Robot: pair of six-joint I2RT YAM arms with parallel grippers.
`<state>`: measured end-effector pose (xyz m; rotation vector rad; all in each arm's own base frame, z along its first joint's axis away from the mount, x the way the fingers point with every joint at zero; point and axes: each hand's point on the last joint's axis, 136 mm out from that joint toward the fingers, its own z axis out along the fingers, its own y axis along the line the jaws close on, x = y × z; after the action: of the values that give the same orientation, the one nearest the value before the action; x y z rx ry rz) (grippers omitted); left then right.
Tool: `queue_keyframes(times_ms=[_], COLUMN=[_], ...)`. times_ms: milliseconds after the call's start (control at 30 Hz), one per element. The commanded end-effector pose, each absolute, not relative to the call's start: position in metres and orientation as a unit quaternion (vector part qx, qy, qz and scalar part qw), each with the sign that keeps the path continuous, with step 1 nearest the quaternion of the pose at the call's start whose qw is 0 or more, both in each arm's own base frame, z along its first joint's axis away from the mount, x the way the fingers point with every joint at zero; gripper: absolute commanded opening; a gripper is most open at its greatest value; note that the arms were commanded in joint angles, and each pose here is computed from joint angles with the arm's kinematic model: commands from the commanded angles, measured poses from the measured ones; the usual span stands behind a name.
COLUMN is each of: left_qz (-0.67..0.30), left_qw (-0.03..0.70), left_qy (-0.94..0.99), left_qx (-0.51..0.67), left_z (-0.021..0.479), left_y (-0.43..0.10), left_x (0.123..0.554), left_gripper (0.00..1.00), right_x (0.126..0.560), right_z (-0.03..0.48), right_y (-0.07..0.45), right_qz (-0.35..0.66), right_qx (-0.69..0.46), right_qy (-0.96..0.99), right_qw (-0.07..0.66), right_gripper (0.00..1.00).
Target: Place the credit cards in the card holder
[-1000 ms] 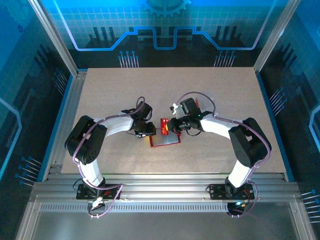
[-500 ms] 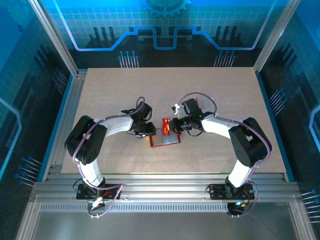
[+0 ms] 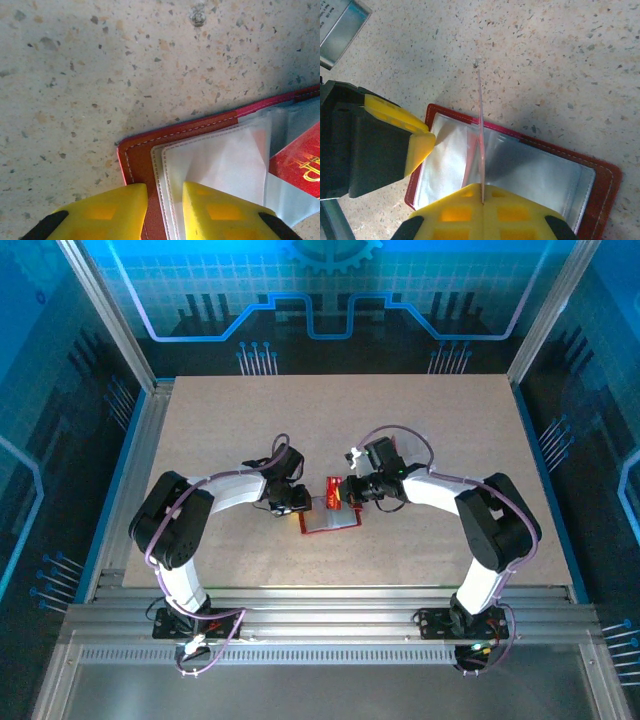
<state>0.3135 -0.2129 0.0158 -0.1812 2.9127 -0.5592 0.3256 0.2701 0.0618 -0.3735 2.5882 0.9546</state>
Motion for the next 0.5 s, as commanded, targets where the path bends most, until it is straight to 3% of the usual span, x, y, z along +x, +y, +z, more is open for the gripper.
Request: queue_keyframes(times_ms=[0,467], left_qz=[-0.158,-0.160], left_qw=[0.058,0.056], left_qy=[0.984,0.983], left_qx=[-0.061,-0.062], left_z=[-0.010,-0.012], left_y=[-0.204,-0.204], left_x=[0.296,0.294], left_gripper=[0.28,0.28], right_x=[0.332,0.329], right_z=[0.071,0.081], right_y=[0.277,0.277], right_qz=[0.359,0.349], right_qx=[-0.133,-0.138], right_qy=[0.905,0.907], right_qw=[0.185,0.191], right_gripper=[0.00,0.00])
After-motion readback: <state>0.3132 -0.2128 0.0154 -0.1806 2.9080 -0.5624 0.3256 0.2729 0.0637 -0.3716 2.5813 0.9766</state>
